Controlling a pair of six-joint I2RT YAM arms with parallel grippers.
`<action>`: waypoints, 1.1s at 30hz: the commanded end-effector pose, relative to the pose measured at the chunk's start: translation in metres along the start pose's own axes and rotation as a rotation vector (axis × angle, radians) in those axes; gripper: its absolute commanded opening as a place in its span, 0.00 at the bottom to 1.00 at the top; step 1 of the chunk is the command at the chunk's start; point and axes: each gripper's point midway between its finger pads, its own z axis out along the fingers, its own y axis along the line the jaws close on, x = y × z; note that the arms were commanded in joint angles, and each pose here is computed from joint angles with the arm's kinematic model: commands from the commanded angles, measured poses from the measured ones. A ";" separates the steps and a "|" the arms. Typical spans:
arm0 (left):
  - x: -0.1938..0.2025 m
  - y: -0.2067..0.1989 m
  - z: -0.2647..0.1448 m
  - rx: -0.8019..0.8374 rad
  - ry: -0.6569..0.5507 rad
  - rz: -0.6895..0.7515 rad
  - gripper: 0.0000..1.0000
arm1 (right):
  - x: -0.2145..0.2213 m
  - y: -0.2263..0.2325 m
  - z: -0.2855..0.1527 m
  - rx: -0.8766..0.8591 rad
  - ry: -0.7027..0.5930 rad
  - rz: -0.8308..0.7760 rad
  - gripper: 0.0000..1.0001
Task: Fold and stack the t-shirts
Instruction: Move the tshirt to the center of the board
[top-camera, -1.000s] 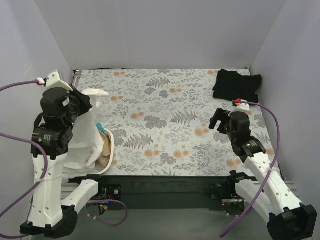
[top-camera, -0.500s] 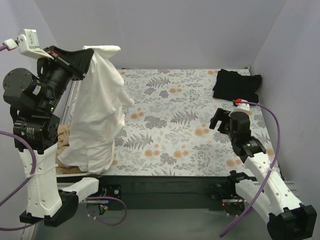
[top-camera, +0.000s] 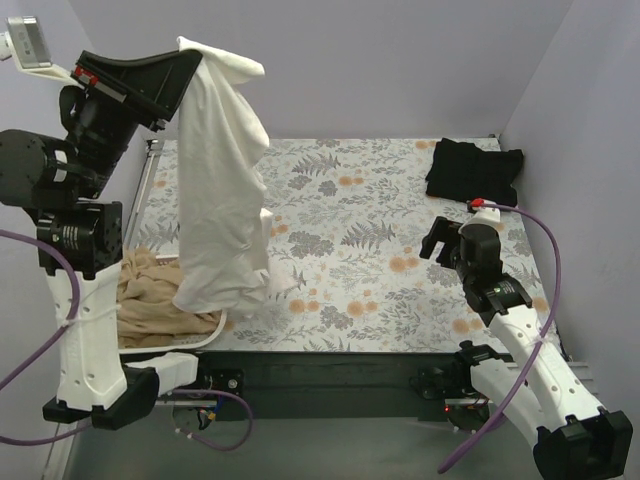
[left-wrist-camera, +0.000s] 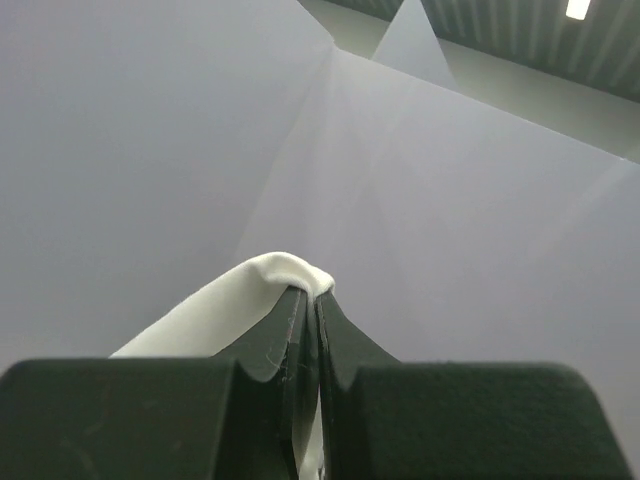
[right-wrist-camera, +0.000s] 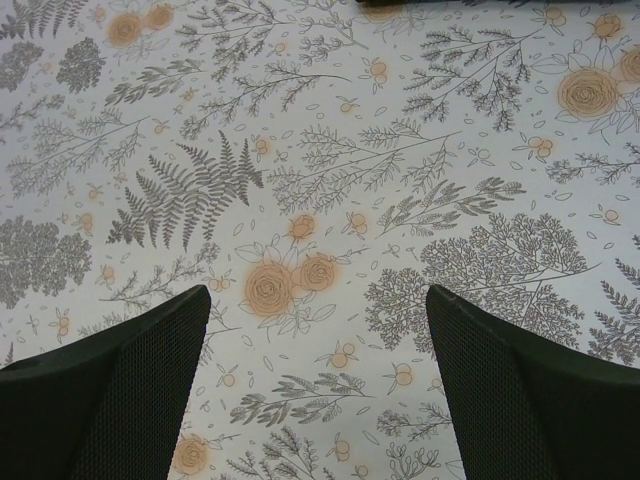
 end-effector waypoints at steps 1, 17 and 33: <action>0.019 0.009 0.021 0.082 0.065 -0.119 0.00 | -0.009 -0.002 -0.003 0.006 -0.036 0.006 0.95; 0.252 0.143 0.080 -0.101 0.481 -0.163 0.00 | -0.021 -0.008 -0.018 0.036 -0.054 -0.021 0.94; 0.390 0.241 -0.050 -0.818 0.759 0.123 0.90 | 0.003 0.035 0.013 -0.169 0.104 -0.093 0.85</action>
